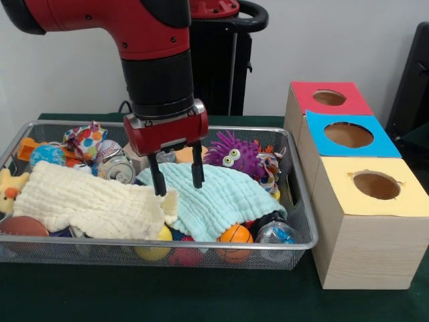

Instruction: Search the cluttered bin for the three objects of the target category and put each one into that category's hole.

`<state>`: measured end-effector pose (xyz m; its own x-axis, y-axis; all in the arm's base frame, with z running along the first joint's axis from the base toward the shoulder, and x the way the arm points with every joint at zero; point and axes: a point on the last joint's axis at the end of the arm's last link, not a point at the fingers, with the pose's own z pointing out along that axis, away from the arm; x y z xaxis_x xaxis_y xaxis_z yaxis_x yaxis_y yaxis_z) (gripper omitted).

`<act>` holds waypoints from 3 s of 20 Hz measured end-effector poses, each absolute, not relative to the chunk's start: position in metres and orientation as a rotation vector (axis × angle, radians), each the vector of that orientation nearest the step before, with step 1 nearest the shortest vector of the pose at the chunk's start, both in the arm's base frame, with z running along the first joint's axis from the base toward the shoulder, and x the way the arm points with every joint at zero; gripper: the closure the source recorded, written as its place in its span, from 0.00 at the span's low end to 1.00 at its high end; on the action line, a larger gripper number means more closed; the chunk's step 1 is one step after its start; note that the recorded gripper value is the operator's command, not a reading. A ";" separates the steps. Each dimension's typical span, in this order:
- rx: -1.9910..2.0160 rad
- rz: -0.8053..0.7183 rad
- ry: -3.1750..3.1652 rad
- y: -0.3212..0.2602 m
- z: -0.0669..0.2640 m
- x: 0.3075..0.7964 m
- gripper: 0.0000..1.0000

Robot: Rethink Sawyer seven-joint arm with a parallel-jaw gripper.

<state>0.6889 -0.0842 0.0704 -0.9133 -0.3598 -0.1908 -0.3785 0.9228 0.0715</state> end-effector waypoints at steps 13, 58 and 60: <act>-0.521 0.043 2.911 -0.125 0.072 0.697 0.00; -0.504 0.106 2.973 -0.126 0.017 0.681 0.00; -0.504 0.106 2.973 -0.126 0.017 0.681 0.00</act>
<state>0.6807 -0.1257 0.0175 -0.9367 -0.3237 -0.1334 -0.3324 0.9419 0.0481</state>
